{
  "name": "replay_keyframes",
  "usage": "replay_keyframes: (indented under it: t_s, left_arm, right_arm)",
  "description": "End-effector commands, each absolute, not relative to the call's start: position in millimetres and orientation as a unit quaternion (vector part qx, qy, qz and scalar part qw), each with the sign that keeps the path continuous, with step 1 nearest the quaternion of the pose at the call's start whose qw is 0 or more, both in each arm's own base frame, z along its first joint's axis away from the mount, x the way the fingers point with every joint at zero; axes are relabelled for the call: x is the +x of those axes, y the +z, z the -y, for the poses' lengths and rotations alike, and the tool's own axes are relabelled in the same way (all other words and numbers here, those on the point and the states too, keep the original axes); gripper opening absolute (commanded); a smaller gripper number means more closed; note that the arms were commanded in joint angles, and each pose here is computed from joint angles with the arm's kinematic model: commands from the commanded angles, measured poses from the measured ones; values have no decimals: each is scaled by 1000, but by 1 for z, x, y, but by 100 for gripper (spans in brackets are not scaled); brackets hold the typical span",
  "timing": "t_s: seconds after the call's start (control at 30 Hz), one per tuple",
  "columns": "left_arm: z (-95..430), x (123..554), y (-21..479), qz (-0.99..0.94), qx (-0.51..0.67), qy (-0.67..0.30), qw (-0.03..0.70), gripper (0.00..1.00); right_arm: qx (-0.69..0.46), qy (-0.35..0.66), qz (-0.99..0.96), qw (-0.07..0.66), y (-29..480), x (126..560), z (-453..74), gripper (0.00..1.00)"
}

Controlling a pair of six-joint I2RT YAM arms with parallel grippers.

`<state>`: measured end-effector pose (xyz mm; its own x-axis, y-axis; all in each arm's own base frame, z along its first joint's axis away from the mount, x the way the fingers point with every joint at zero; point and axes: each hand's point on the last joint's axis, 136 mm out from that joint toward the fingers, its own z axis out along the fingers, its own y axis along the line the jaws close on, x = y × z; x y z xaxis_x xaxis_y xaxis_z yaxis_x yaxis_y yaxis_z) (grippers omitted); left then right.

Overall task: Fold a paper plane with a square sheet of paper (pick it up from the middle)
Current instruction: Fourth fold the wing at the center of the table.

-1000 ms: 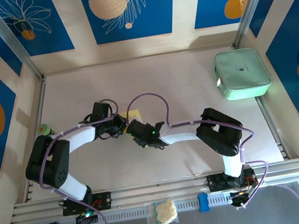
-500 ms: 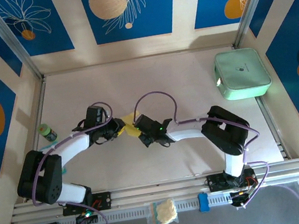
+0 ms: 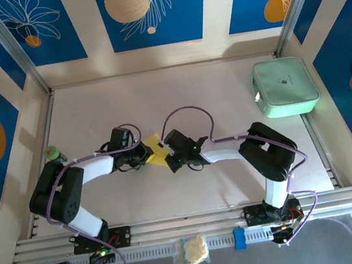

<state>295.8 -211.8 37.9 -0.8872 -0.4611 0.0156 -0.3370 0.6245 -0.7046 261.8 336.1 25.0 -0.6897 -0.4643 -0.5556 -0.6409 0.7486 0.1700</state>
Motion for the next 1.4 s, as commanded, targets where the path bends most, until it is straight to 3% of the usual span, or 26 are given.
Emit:
replay_keyframes:
  t_s: [0.0,0.23,0.63,1.17,1.37]
  left_arm:
    - [215,294,30,-899,-220,-372,76,10]
    - [212,292,19,-903,-228,-358,69,10]
    - [207,283,4,-917,-226,-323,53,17]
    - [206,282,0,-922,-223,-314,46,18]
    - [206,282,1,-922,-223,-314,46,19]
  right_arm:
    - [-298,216,-897,245,37,258,-340,3]
    - [-305,201,-897,249,35,259,-339,6]
    - [-362,104,-878,295,33,260,-345,26]
    - [-398,13,-855,332,28,263,-350,29]
    - [-406,1,-849,337,27,262,-350,25]
